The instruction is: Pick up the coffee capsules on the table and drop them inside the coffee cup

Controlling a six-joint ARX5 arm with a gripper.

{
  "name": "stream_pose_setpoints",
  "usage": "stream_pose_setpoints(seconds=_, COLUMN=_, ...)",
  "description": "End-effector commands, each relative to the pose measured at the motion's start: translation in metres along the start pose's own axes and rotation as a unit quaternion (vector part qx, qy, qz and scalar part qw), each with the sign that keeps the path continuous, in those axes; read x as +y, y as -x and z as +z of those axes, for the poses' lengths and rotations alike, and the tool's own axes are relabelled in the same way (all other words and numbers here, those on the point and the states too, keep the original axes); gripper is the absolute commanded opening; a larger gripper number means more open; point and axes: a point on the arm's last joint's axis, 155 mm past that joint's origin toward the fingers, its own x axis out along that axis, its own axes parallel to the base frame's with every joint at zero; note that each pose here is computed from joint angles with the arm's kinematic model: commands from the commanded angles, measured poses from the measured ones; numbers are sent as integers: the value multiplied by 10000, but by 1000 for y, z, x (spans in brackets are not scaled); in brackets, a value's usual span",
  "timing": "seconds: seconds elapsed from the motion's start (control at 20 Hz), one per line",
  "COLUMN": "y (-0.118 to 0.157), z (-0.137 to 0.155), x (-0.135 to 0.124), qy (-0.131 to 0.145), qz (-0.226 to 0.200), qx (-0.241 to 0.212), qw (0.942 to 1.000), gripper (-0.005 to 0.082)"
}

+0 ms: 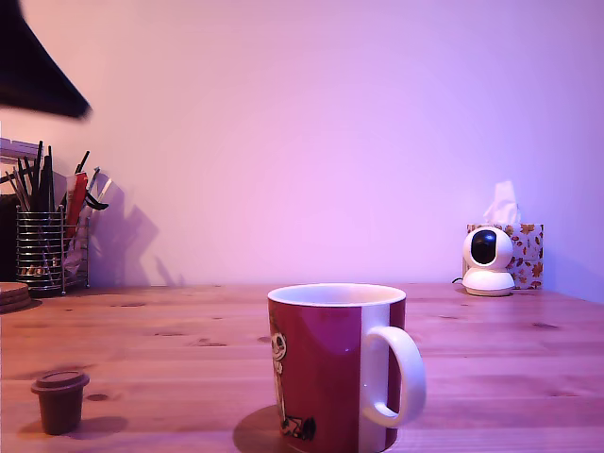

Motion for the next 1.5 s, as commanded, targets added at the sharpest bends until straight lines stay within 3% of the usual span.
stream_pose_setpoints(seconds=0.0, y=2, z=-17, x=3, qy=114, qz=57, qx=217, qw=9997, gripper=-24)
stream_pose_setpoints(seconds=0.2, y=14, z=-62, x=4, qy=457, qz=148, qx=1086, qw=9929, gripper=-23)
stream_pose_setpoints(seconds=0.35, y=18, z=-65, x=-3, qy=696, qz=25, qx=1222, qw=9901, gripper=-23)
stream_pose_setpoints(seconds=0.45, y=24, z=-78, x=-9, qy=984, qz=-58, qx=1593, qw=9823, gripper=-23)
stream_pose_setpoints(seconds=0.6, y=27, z=-80, x=-13, qy=993, qz=-90, qx=1720, qw=9800, gripper=-23)
stream_pose_setpoints(seconds=1.0, y=21, z=-103, x=-10, qy=1085, qz=31, qx=2366, qw=9655, gripper=-23)
stream_pose_setpoints(seconds=1.25, y=18, z=-111, x=-9, qy=1123, qz=75, qx=2556, qw=9602, gripper=-18)
stream_pose_setpoints(seconds=1.35, y=17, z=-114, x=-9, qy=1129, qz=91, qx=2626, qw=9582, gripper=158)
stream_pose_setpoints(seconds=1.45, y=16, z=-116, x=-8, qy=1142, qz=97, qx=2676, qw=9567, gripper=484)
